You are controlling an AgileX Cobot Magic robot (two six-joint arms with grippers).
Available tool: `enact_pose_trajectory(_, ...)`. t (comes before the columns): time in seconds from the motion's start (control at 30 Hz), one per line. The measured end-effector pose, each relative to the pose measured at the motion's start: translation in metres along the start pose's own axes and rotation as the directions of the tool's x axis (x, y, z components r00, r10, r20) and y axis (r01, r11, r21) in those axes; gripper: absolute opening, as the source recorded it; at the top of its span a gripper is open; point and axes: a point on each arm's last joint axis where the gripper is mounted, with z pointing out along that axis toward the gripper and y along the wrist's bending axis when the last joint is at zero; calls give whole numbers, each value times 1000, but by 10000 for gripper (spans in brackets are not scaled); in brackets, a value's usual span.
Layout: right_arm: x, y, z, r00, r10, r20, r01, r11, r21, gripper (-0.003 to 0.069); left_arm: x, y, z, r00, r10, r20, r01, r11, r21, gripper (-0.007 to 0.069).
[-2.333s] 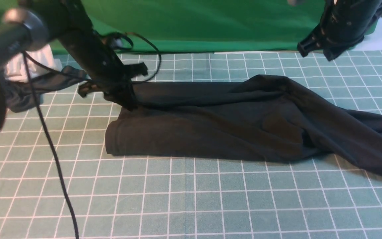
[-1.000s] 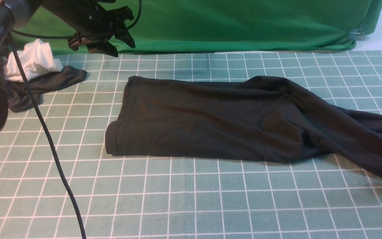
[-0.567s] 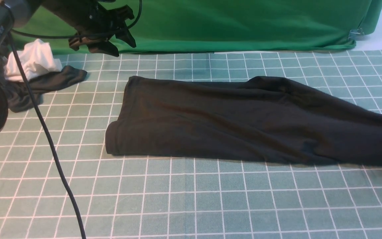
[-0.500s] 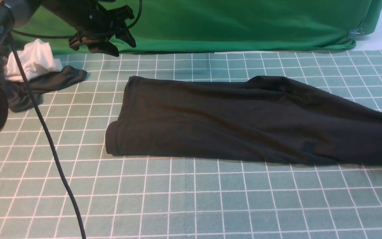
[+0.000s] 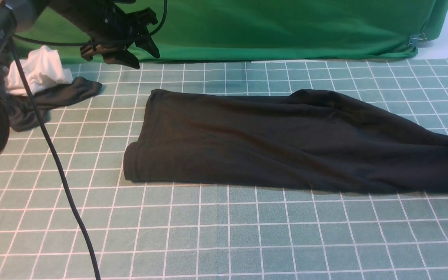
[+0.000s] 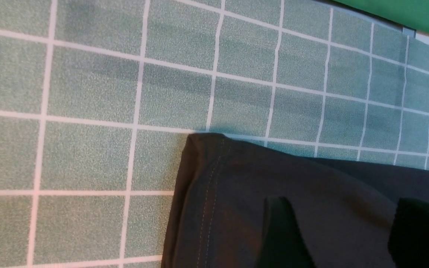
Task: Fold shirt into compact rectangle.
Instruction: 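Pull the folded dark garment lengthwise by its ends to straighten it flat on the table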
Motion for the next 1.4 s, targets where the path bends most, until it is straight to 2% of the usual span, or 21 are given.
enact_pose_trajectory(0.03,-2,-6,-4,1000,15,-6,-14,999,40,486,0,0,0,1000,0,0,0,1000,0,363)
enact_pose_trajectory(0.1,-4,-10,-9,999,32,-5,-32,998,61,484,0,0,0,1000,0,-1,0,1000,0,363)
enact_pose_trajectory(0.17,-10,-19,-24,997,82,6,-82,994,72,439,0,0,0,1000,0,-2,0,1000,0,364)
enact_pose_trajectory(0.2,-14,-22,-36,994,105,19,-106,993,46,375,0,0,0,1000,0,-2,0,1000,0,364)
enact_pose_trajectory(0.23,-14,-23,-37,994,109,23,-110,993,48,363,0,0,0,1000,0,-3,0,1000,0,364)
enact_pose_trajectory(0.27,-16,-23,-45,992,126,28,-127,992,14,300,0,0,0,1000,0,-3,0,1000,0,364)
enact_pose_trajectory(0.3,-18,-19,-55,989,145,32,-142,987,-70,200,0,0,0,1000,0,-3,0,1000,0,364)
enact_pose_trajectory(0.37,-18,-12,-64,987,157,33,-148,972,-182,84,0,0,0,1000,0,-3,0,1000,0,364)
enact_pose_trajectory(0.4,-19,-5,-66,987,161,24,-149,954,-262,55,0,0,0,1000,0,-3,0,1000,0,364)
enact_pose_trajectory(0.47,-20,3,-67,987,158,19,-143,935,-325,36,0,0,0,1000,0,-3,0,1000,0,364)
enact_pose_trajectory(0.5,-20,13,-64,990,142,9,-125,898,-422,24,0,0,0,1000,0,-3,0,1000,0,364)
enact_pose_trajectory(0.57,-22,24,-54,992,125,-7,-114,878,-466,20,0,0,0,1000,0,-3,0,1000,0,364)
enact_pose_trajectory(0.7,-26,38,-27,993,117,-26,-115,867,-484,19,0,0,0,1000,0,-3,0,1000,0,364)
enact_pose_trajectory(0.77,-34,44,-1,988,155,25,-126,875,-467,19,0,0,0,1000,0,-3,0,1000,0,364)
enact_pose_trajectory(0.9,-45,40,10,961,239,137,-158,886,-436,19,0,0,0,1000,0,-3,0,1000,0,364)
enact_pose_trajectory(0.93,-51,34,11,939,288,190,-186,887,-424,19,0,0,0,1000,0,-3,0,1000,-1,364)
enact_pose_trajectory(1.03,-55,21,6,922,320,216,-209,885,-417,19,0,0,0,1000,0,-3,0,1000,-1,364)
enact_pose_trajectory(1.1,-56,3,-6,928,326,183,-226,879,-421,19,0,0,0,1000,0,-3,0,1000,-1,364)
enact_pose_trajectory(1.23,-37,-38,-37,955,297,2,-266,856,-443,24,0,0,0,1000,1,-3,-1,1000,-2,364)
enact_pose_trajectory(1.3,-19,-54,-40,952,285,-114,-305,839,-450,53,0,0,0,1000,1,-3,-1,1000,-2,364)
enact_pose_trajectory(1.4,1,-69,-31,931,290,-223,-362,819,-445,170,0,0,0,1000,1,-3,-1,1000,-2,364)
